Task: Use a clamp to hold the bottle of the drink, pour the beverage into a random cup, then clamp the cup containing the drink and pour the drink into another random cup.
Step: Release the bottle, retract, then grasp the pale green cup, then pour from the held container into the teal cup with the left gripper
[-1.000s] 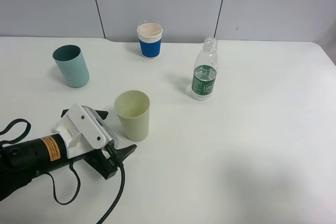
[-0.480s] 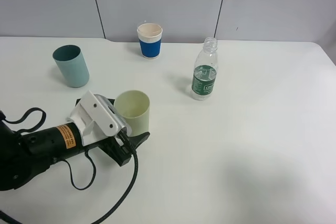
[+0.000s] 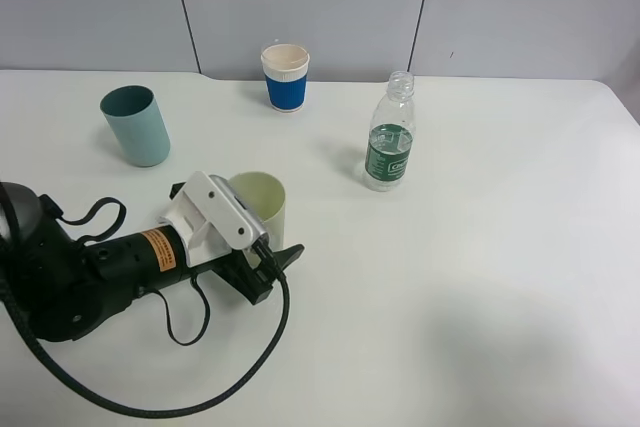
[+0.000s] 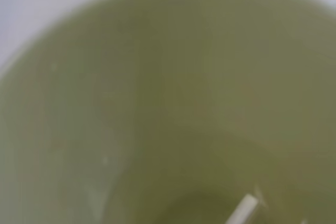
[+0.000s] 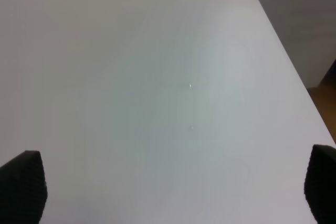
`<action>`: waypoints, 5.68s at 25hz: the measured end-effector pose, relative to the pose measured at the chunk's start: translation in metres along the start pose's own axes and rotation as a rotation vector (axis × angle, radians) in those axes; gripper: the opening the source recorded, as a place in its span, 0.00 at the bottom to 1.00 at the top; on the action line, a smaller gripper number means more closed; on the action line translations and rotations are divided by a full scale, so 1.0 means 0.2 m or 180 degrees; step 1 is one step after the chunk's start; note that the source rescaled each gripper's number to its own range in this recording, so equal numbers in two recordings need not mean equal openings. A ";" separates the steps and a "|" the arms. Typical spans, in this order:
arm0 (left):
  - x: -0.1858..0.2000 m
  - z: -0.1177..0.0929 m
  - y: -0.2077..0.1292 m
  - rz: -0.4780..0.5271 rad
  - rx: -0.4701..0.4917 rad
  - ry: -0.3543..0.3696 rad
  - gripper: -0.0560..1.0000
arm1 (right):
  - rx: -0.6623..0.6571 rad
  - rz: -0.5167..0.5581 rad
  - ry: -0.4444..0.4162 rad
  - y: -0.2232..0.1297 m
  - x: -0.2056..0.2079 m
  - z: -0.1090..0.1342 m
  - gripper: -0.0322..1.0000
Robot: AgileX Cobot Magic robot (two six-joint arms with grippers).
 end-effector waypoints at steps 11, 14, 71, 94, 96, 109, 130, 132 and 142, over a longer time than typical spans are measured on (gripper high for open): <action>-0.03 -0.01 -0.02 0.0038 0.0127 -0.0021 0.08 | 0.0000 0.0000 0.0000 0.00 0.00 0.00 1.00; -0.03 -0.01 -0.02 0.0038 0.0134 -0.0021 0.08 | 0.0000 0.0000 0.0000 0.00 0.00 0.00 1.00; 0.71 0.44 0.15 -0.0147 0.1151 0.2581 0.08 | 0.0000 0.0000 0.0000 0.00 0.00 0.00 1.00; 0.78 0.68 0.19 0.0739 0.0651 0.3425 0.08 | -0.0001 0.0000 0.0000 0.00 0.00 0.00 1.00; 0.77 0.73 0.21 0.0788 0.0652 0.3417 0.08 | -0.0001 0.0000 0.0000 0.00 0.00 0.00 1.00; 0.73 0.99 0.34 0.1086 0.0169 0.3477 0.08 | -0.0001 0.0000 0.0000 0.00 0.00 0.00 1.00; 0.44 1.14 0.32 0.1897 -0.0859 0.3066 0.08 | -0.0001 0.0000 0.0000 0.00 0.00 0.00 1.00; 0.43 1.14 0.30 0.1965 -0.0951 0.3022 0.08 | -0.0001 0.0000 0.0000 0.00 0.00 0.00 1.00; 0.39 1.14 0.25 0.2205 -0.1250 0.2860 0.08 | -0.0001 0.0000 0.0000 0.00 0.00 0.00 1.00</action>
Point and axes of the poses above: a point on each arm's last joint axis where the gripper is mounted, x pointing back along that axis away from the gripper, z along the wrist's bending axis when the last joint is at zero, y = z × x, the point moved 3 cm from there along -x, pointing out along that axis toward the gripper
